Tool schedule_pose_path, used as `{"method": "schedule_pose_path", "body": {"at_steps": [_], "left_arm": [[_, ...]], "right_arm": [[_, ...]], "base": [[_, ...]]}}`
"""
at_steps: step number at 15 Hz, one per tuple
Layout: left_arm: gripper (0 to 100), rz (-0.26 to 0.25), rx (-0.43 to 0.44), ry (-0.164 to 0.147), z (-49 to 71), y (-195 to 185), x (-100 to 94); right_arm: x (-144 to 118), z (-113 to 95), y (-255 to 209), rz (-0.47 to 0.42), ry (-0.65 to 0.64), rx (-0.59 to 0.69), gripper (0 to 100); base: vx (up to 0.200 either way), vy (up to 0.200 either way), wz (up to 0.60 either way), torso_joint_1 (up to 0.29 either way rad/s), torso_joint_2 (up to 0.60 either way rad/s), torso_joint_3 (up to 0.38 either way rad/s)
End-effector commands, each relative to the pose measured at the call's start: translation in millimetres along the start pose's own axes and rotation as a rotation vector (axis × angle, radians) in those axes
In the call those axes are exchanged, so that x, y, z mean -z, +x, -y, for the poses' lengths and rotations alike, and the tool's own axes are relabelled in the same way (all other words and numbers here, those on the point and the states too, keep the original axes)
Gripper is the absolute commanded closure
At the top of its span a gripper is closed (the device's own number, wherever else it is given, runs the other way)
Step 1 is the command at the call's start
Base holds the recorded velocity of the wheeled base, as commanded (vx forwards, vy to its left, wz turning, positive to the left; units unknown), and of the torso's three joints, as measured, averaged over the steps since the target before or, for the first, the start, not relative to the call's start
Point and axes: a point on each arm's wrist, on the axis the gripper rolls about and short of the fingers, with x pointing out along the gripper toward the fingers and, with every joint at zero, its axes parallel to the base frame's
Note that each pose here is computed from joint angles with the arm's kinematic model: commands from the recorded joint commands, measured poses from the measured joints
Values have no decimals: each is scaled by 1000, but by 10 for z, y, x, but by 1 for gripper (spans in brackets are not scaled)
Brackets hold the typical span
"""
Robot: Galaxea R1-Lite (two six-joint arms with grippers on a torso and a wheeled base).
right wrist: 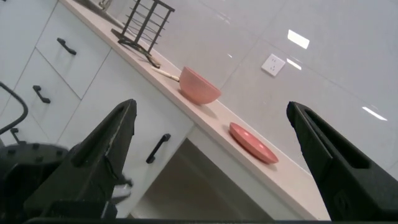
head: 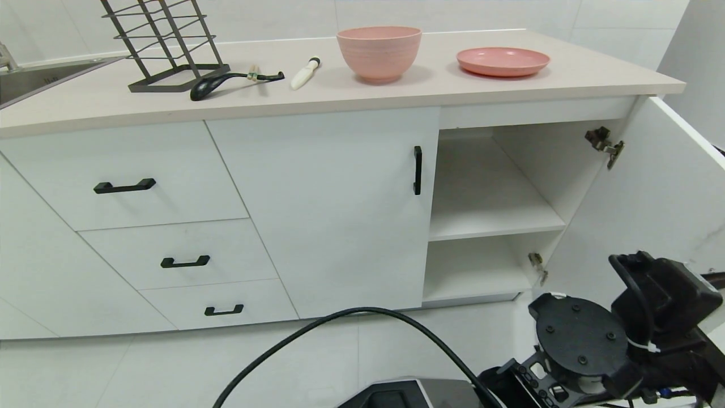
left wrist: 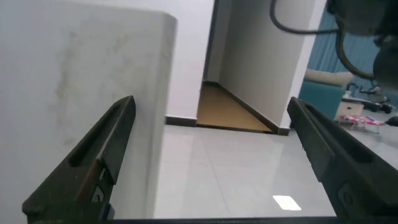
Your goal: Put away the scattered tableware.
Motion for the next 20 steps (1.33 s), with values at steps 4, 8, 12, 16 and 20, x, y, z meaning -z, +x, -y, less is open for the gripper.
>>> {"method": "schedule_pose_path", "body": {"at_steps": [4, 8, 12, 16, 20], "left_arm": [[0, -25, -1, -17, 8, -48, 268], [0, 16, -97, 31, -384, -360, -331], [0, -36, -244, 77, -244, -1345, -1213], [0, -59, -439, 295, 211, -2535, -2397], [0, -52, -487, 343, 986, -3138, -2683]], "right_arm": [[-49, -11, -10, 12, -18, -1, 0], [-86, -37, -24, 25, -30, -15, 0], [-82, -81, -48, 30, -16, -30, 0], [31, -208, -139, -20, 41, -29, 0], [305, -404, -269, -125, 173, -35, 0]], "base": [[0, 0, 0, 0, 0, 0], [0, 0, 0, 0, 0, 0], [0, 0, 0, 0, 0, 0], [0, 0, 0, 0, 0, 0], [0, 0, 0, 0, 0, 0]]}}
